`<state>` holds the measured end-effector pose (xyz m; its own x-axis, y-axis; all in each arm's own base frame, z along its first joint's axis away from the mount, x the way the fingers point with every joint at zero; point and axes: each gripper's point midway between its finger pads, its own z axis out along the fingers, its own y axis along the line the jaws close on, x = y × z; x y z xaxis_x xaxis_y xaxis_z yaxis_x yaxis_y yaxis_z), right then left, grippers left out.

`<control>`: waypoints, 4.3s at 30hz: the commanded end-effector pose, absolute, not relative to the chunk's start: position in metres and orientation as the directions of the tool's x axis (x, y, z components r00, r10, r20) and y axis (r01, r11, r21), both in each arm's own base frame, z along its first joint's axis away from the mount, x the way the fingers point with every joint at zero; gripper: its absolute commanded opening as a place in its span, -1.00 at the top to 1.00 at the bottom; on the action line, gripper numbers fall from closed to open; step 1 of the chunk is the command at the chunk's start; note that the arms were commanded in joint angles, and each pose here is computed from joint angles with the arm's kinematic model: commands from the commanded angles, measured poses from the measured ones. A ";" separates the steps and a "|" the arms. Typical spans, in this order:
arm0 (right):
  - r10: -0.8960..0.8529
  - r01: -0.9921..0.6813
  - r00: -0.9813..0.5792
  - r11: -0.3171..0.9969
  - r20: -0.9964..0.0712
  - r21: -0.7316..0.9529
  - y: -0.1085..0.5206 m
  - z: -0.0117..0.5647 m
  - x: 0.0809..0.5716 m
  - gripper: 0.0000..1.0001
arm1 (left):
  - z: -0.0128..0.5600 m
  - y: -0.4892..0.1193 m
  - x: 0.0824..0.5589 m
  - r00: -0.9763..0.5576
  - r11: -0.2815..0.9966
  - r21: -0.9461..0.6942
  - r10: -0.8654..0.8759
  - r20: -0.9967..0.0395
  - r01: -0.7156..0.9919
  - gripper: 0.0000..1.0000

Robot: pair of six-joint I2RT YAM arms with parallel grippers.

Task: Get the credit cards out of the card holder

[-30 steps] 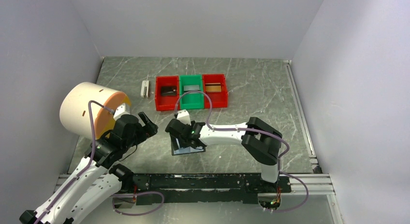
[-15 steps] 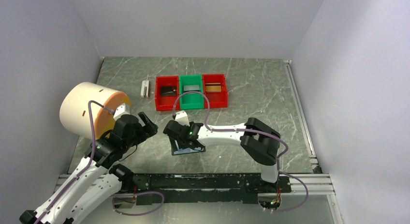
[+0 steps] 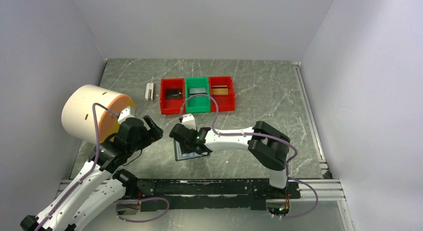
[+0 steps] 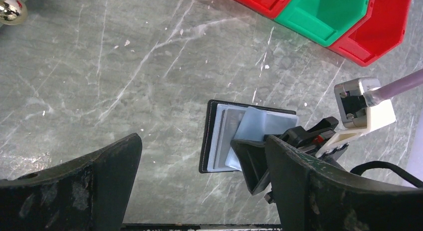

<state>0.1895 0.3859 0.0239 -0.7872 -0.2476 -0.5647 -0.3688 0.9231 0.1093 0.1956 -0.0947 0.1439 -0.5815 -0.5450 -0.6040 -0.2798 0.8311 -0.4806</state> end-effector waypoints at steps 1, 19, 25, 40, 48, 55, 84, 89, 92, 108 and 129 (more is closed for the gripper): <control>-0.222 -0.352 -0.822 0.922 -0.524 0.161 0.374 0.014 0.185 0.17 | 0.147 -0.098 0.199 -0.586 0.834 -0.488 -0.537 -0.607 -0.258 -0.97; 0.098 -0.172 -0.944 0.667 -0.314 0.725 0.363 0.023 0.181 0.45 | 0.126 -0.219 0.205 -0.839 0.676 -0.724 -0.310 -0.447 0.136 -0.82; 0.122 -0.145 -0.951 0.636 -0.285 0.758 0.357 0.016 0.177 0.44 | 0.115 -0.239 0.218 -0.850 0.608 -0.784 -0.343 -0.401 0.125 -0.75; 0.133 -0.122 -0.954 0.642 -0.267 0.757 0.347 0.003 0.173 0.44 | 0.065 -0.255 0.239 -0.871 0.585 -0.811 -0.390 -0.300 0.017 -0.73; 0.142 -0.123 -0.953 0.628 -0.269 0.768 0.346 0.007 0.174 0.37 | 0.059 -0.268 0.208 -0.927 0.485 -0.874 -0.309 -0.213 0.039 -0.57; 0.120 -0.205 -0.935 0.584 -0.333 0.785 0.352 0.035 0.177 0.00 | 0.078 -0.276 0.204 -0.932 0.405 -0.911 -0.292 -0.215 0.084 -0.20; 0.121 -0.284 -0.818 0.766 -0.563 0.577 0.310 0.085 0.191 0.02 | 0.080 -0.219 0.228 -0.808 0.792 -0.607 -0.399 -0.434 -0.065 -0.31; -0.023 -0.333 -0.785 0.858 -0.619 0.391 0.333 0.076 0.187 -0.14 | 0.080 -0.157 0.216 -0.699 0.815 -0.520 -0.528 -0.483 -0.256 -0.50; -0.106 -0.358 -0.777 0.885 -0.620 0.297 0.347 0.065 0.183 -0.25 | 0.083 -0.129 0.209 -0.634 0.790 -0.511 -0.593 -0.495 -0.339 -0.63; -0.323 -0.442 -0.747 0.894 -0.581 0.071 0.383 0.030 0.180 -0.43 | 0.126 -0.086 0.197 -0.478 0.744 -0.555 -0.667 -0.572 -0.373 -0.73; -0.321 -0.384 -0.780 0.923 -0.536 0.005 0.368 0.001 0.179 0.23 | 0.125 -0.099 0.201 -0.525 0.766 -0.555 -0.634 -0.568 -0.324 -0.70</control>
<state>0.1860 0.3923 0.0239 -0.7620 -0.2756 -0.5860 -0.4005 0.9117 0.0921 0.1934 -0.0914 0.1134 -0.5239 -0.6424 -0.5593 -0.3630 0.7624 -0.5357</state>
